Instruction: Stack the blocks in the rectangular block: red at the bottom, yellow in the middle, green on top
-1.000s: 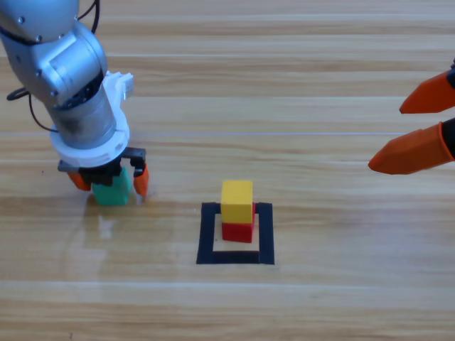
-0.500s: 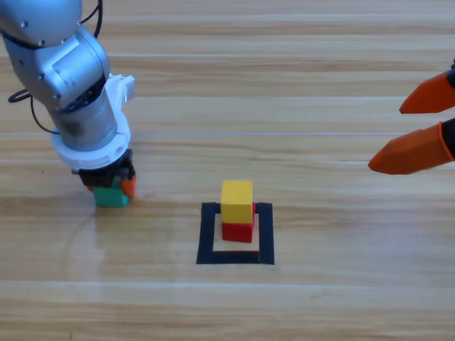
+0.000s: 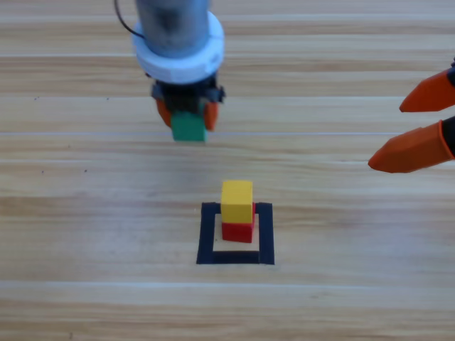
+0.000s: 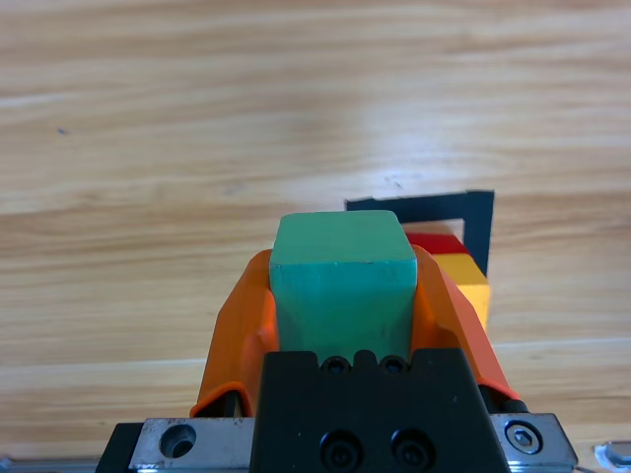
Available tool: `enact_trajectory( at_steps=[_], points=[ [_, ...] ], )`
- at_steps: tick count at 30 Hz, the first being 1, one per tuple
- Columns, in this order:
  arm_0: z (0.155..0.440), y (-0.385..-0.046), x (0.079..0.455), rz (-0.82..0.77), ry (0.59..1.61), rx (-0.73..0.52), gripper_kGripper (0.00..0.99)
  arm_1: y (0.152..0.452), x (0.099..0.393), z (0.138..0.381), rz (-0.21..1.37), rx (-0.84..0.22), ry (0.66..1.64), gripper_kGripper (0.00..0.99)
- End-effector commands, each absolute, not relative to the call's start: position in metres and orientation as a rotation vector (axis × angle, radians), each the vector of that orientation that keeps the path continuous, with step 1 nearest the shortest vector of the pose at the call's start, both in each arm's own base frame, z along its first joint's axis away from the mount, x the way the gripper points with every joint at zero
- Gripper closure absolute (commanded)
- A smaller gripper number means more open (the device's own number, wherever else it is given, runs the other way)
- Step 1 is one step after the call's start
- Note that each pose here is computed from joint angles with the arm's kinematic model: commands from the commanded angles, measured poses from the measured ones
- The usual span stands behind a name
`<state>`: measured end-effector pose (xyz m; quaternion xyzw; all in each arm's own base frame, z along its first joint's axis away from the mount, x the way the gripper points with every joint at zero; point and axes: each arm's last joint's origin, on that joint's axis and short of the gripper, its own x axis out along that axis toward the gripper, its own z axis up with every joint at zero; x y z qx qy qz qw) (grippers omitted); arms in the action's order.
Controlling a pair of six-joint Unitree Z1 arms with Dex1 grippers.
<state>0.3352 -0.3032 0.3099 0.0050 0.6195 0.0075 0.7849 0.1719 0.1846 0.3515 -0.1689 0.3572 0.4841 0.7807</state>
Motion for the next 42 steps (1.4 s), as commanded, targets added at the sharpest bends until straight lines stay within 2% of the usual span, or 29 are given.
enact_trajectory(
  at_steps=[1, 15, 42],
  points=[
    [0.267, -0.345, 0.315, 0.032, 1.413, 0.07, 0.99, 0.187, 0.184, 0.341, 1.029, -0.363, 0.835, 0.007],
    [0.272, -0.361, 0.299, 0.039, 1.4, 0.023, 0.99, 0.187, 0.184, 0.341, 1.032, -0.362, 0.836, 0.008],
    [0.254, -0.372, 0.29, 0.051, 1.436, 0.043, 0.99, 0.192, 0.187, 0.337, 1.046, -0.362, 0.86, 0.008]
  ],
)
